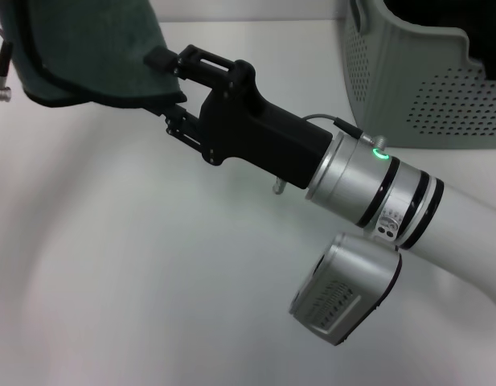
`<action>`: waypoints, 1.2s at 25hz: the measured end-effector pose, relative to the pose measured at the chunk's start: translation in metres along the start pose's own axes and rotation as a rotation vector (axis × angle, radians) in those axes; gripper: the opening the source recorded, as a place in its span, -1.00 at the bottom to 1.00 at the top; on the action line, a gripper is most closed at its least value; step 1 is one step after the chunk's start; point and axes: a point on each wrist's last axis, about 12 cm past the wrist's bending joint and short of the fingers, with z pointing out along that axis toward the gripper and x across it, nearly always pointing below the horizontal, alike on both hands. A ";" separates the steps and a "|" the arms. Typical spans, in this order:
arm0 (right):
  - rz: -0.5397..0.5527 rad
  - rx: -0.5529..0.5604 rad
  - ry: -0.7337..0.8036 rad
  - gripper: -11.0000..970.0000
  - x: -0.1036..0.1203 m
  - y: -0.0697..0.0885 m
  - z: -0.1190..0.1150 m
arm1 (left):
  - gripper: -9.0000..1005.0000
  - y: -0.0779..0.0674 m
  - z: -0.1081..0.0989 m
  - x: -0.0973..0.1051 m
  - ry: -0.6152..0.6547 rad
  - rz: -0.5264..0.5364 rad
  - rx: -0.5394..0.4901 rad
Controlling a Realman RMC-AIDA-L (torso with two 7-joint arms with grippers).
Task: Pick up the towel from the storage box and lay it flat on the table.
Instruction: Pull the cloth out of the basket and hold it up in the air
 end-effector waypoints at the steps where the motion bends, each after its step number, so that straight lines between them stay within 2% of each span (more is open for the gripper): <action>1: -0.014 0.004 0.001 -0.09 0.001 -0.001 0.000 | -0.97 0.000 0.000 0.001 0.001 0.005 -0.002; 9: -0.073 0.043 0.024 -0.11 0.010 -0.013 0.012 | -0.97 -0.003 0.001 0.009 0.019 0.031 0.003; 15: -0.023 0.073 0.080 -0.12 0.021 -0.020 0.018 | -0.97 -0.004 0.003 0.011 0.014 0.024 0.009; 18: 0.121 0.151 0.118 -0.13 0.031 -0.025 0.009 | -0.97 -0.005 -0.002 0.008 0.007 0.028 0.003; 21: 0.357 0.219 0.090 -0.13 0.046 -0.031 -0.001 | -0.97 -0.005 -0.005 0.006 -0.001 0.031 -0.012; 23: 0.615 0.180 0.059 -0.19 0.062 -0.030 -0.006 | -0.97 -0.005 -0.006 0.006 -0.001 0.033 -0.013; 26: 0.917 0.084 0.037 -0.28 0.069 -0.024 -0.005 | -0.97 -0.005 -0.003 0.009 0.008 0.026 -0.002; 28: 1.050 0.045 0.032 -0.35 0.066 -0.020 -0.004 | -0.97 -0.005 -0.002 0.010 0.012 0.035 -0.002; 30: 1.106 0.025 0.026 -0.41 0.058 -0.015 -0.003 | -0.97 -0.005 -0.002 0.010 0.012 0.055 -0.003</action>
